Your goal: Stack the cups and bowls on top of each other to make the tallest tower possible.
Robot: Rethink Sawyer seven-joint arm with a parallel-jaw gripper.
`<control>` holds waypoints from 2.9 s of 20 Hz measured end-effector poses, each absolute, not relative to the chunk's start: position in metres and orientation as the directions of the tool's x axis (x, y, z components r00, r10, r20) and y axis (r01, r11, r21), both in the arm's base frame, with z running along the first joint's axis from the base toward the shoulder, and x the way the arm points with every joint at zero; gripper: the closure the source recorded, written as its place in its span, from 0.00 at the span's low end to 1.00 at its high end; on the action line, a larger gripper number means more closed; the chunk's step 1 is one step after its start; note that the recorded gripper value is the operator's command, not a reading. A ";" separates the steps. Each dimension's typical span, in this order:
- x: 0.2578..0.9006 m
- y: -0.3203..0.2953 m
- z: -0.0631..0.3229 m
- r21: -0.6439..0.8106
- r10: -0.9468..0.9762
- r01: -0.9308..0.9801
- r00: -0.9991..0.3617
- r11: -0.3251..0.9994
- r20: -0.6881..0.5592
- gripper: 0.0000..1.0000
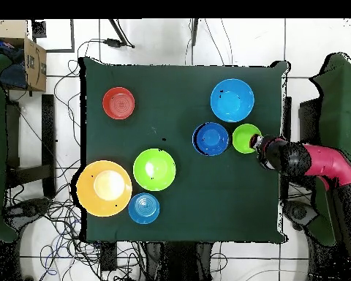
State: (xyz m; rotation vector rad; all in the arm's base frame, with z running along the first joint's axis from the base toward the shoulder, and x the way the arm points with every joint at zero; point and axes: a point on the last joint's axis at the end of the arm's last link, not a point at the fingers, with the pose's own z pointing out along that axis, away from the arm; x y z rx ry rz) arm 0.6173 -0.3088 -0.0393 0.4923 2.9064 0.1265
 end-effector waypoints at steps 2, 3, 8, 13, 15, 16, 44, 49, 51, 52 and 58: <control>0.620 -0.309 -0.035 0.122 0.333 0.315 -0.926 0.941 -0.177 1.00; 0.621 -0.309 -0.035 0.122 0.331 0.313 -0.927 0.942 -0.177 1.00; 0.621 -0.309 -0.035 0.120 0.320 0.302 -0.931 0.946 -0.178 1.00; 0.623 -0.310 -0.026 0.117 0.312 0.294 -0.932 0.949 -0.184 1.00; 0.625 -0.312 -0.016 0.107 0.307 0.291 -0.933 0.951 -0.186 1.00; 0.626 -0.313 -0.011 0.102 0.305 0.290 -0.934 0.951 -0.187 1.00; 0.638 -0.338 0.095 0.014 0.337 0.337 -0.936 0.941 -0.102 1.00; 0.639 -0.337 0.110 0.019 0.350 0.350 -0.933 0.937 -0.081 1.00; 0.639 -0.335 0.116 0.018 0.352 0.352 -0.933 0.936 -0.067 1.00; 0.640 -0.333 0.122 0.018 0.354 0.354 -0.934 0.935 -0.056 1.00; 0.646 -0.320 0.148 0.021 0.355 0.354 -0.935 0.935 -0.018 1.00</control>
